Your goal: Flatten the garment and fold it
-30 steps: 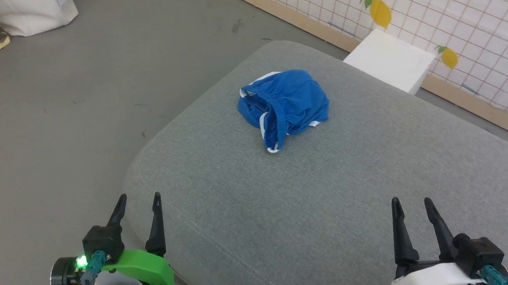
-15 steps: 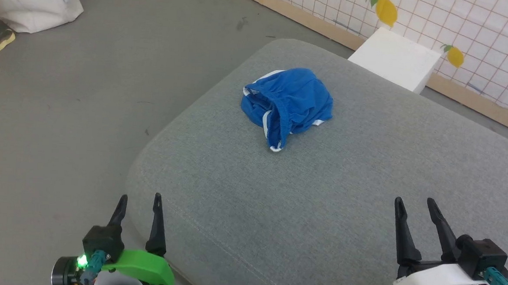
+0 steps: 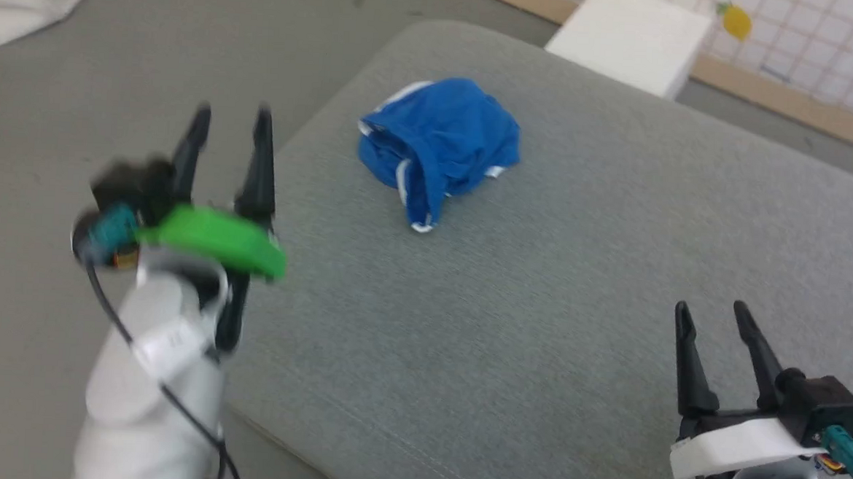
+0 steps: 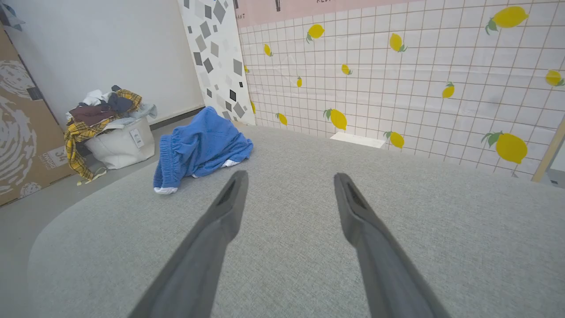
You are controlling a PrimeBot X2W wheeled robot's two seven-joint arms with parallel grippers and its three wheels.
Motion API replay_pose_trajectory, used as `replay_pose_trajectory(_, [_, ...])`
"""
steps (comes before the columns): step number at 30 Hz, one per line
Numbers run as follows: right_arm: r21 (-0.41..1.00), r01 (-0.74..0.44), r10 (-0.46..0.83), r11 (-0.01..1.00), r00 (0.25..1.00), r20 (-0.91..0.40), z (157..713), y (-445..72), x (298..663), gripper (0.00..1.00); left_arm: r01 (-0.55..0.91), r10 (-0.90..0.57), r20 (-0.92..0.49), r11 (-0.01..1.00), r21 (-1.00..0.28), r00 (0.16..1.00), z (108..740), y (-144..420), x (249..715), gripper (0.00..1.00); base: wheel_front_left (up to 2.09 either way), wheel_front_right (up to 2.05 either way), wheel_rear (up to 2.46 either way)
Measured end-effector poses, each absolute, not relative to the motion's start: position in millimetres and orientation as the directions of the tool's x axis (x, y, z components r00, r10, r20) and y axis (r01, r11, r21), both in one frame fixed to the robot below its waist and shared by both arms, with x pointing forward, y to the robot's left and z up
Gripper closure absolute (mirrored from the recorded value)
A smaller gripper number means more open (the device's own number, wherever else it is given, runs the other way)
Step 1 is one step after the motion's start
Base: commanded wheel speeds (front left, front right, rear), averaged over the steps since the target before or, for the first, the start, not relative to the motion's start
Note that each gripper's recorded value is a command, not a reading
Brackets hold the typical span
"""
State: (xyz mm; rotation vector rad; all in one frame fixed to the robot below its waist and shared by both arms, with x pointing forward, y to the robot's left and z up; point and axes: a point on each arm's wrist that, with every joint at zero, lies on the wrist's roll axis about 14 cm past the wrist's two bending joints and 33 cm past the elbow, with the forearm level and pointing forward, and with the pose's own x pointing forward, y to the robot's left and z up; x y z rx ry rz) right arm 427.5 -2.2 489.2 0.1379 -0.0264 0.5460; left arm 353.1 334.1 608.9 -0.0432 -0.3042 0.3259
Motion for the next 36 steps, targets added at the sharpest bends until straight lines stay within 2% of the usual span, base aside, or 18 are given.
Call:
replay_pose_trajectory(6, [0.104, -0.451, 0.450, 0.887, 0.892, 0.031, 475.6, -29.2, 442.3, 0.00, -0.211, 0.220, 0.187, 0.975, -0.067, 0.957, 624.5, 330.2, 429.2, 0.00, 0.00, 0.00, 0.00])
replay_pose_trajectory(9, [0.097, -0.402, 0.403, 0.910, 0.915, 0.009, 467.5, -48.3, 448.5, 0.00, -0.168, 0.174, 0.065, 0.982, -0.089, 0.983, 616.0, 322.3, 467.4, 0.00, 0.00, 0.00, 0.00])
replay_pose_trajectory(12, [0.088, -0.360, 0.363, 0.929, 0.931, -0.020, 458.0, -65.3, 451.6, 0.00, -0.131, 0.113, -0.149, 0.984, -0.124, 0.982, 585.0, 308.5, 498.4, 0.00, 0.00, 0.00, 0.00])
replay_pose_trajectory(15, [0.070, -0.315, 0.319, 0.946, 0.947, -0.046, 449.8, -84.0, 453.7, 0.00, -0.094, 0.018, -0.415, 0.982, -0.162, 0.909, 535.8, 285.8, 514.3, 0.00, 0.00, 0.00, 0.00])
replay_pose_trajectory(18, [0.056, -0.274, 0.278, 0.960, 0.957, -0.082, 439.5, -101.3, 452.9, 0.00, -0.080, -0.020, -0.550, 0.984, -0.158, 0.835, 504.2, 276.5, 521.2, 0.00, 0.00, 0.00, 0.00])
replay_pose_trajectory(22, [0.046, -0.227, 0.231, 0.973, 0.966, -0.117, 427.9, -120.4, 450.9, 0.00, -0.074, -0.032, -0.651, 0.988, -0.135, 0.759, 470.1, 272.5, 528.1, 0.00, 0.00, 0.00, 0.00])
replay_pose_trajectory(32, [0.026, -0.170, 0.171, 0.985, 0.966, -0.194, 399.6, -144.0, 450.1, 0.00, -0.114, -0.022, -0.789, 0.987, -0.117, 0.615, 385.8, 263.0, 527.6, 0.00, 0.00, 0.00, 0.00])
replay_pose_trajectory(34, [0.032, -0.161, 0.164, 0.986, 0.963, -0.214, 393.0, -146.4, 449.7, 0.00, -0.144, -0.011, -0.783, 0.981, -0.128, 0.621, 377.8, 263.1, 530.4, 0.00, 0.00, 0.00, 0.00])
replay_pose_trajectory(35, [0.038, -0.156, 0.160, 0.987, 0.962, -0.220, 390.3, -147.5, 449.5, 0.00, -0.164, -0.003, -0.778, 0.977, -0.137, 0.628, 374.4, 263.7, 531.8, 0.42, 0.00, 0.00, 0.00])
replay_pose_trajectory(36, [0.038, -0.154, 0.158, 0.987, 0.961, -0.225, 388.3, -148.3, 449.4, 0.00, -0.175, 0.008, -0.771, 0.975, -0.134, 0.636, 372.5, 265.2, 533.2, 1.00, 0.00, 0.00, 0.00])
